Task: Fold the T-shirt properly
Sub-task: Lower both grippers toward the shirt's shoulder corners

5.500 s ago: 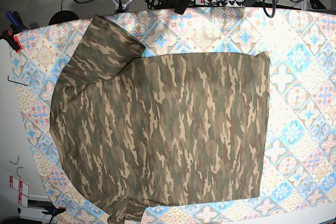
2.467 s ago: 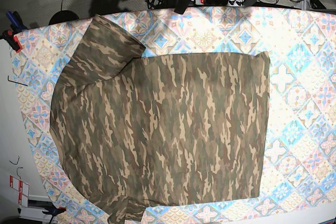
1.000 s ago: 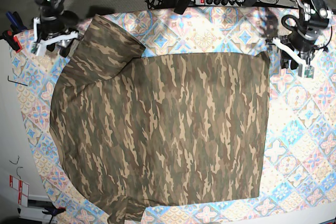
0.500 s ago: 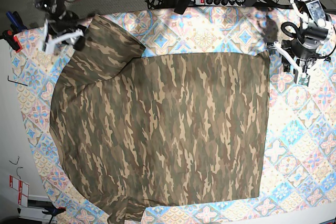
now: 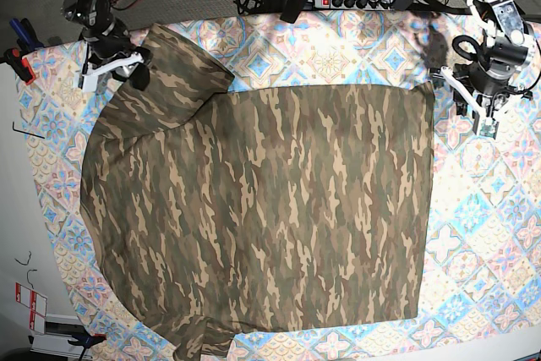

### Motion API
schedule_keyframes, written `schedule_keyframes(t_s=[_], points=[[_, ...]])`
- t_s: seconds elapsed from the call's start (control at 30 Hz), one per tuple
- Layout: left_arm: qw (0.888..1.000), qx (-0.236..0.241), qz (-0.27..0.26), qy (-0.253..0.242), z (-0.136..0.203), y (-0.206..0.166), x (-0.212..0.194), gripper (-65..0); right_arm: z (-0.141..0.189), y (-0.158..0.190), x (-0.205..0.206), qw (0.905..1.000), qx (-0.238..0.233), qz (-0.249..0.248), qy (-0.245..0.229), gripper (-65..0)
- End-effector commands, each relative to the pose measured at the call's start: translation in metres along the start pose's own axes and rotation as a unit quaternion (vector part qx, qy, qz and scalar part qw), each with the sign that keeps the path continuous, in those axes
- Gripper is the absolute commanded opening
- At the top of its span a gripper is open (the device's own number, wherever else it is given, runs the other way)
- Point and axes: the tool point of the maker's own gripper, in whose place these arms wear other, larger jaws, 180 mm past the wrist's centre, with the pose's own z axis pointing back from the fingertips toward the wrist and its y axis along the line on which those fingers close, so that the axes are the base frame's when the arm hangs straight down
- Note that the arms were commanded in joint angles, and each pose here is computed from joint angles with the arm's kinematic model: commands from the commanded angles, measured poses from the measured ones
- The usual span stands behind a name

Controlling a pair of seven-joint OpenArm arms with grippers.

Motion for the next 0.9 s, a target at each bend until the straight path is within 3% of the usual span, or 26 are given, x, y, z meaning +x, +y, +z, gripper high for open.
schedule_keyframes(t_s=[0.0,0.2,0.33,0.53,0.6,0.77,0.87], points=[[1.0,0.013,-0.009,-0.011,0.003,0.007,0.006,-48.4,0.001,0.002,-0.023,0.9986,0.005,-0.001,0.053,-33.9],[1.0,0.026,-0.017,-0.002,0.004,0.011,0.004,-48.4,-0.001,0.034,-0.04,0.9935,0.062,-0.034,0.089,-33.9],[0.999,0.027,-0.018,0.0,0.003,0.012,0.003,-48.4,-0.003,0.045,-0.054,0.99,0.075,-0.028,0.116,-33.9],[1.0,0.024,-0.015,0.007,0.0,0.012,-0.002,-48.4,-0.003,0.047,-0.055,0.9898,0.077,-0.026,0.116,-34.0],[1.0,0.013,-0.008,0.014,-0.008,0.01,-0.007,-48.4,-0.003,0.044,-0.053,0.9902,0.074,-0.021,0.117,-34.0],[0.996,-0.056,-0.065,0.038,-0.037,-0.001,-0.014,-48.3,-0.002,0.042,-0.052,0.9901,0.074,-0.016,0.118,-34.0],[0.996,-0.066,-0.035,0.058,-0.057,0.007,-0.023,-48.2,-0.002,0.041,-0.052,0.9901,0.073,-0.016,0.119,-34.0]])
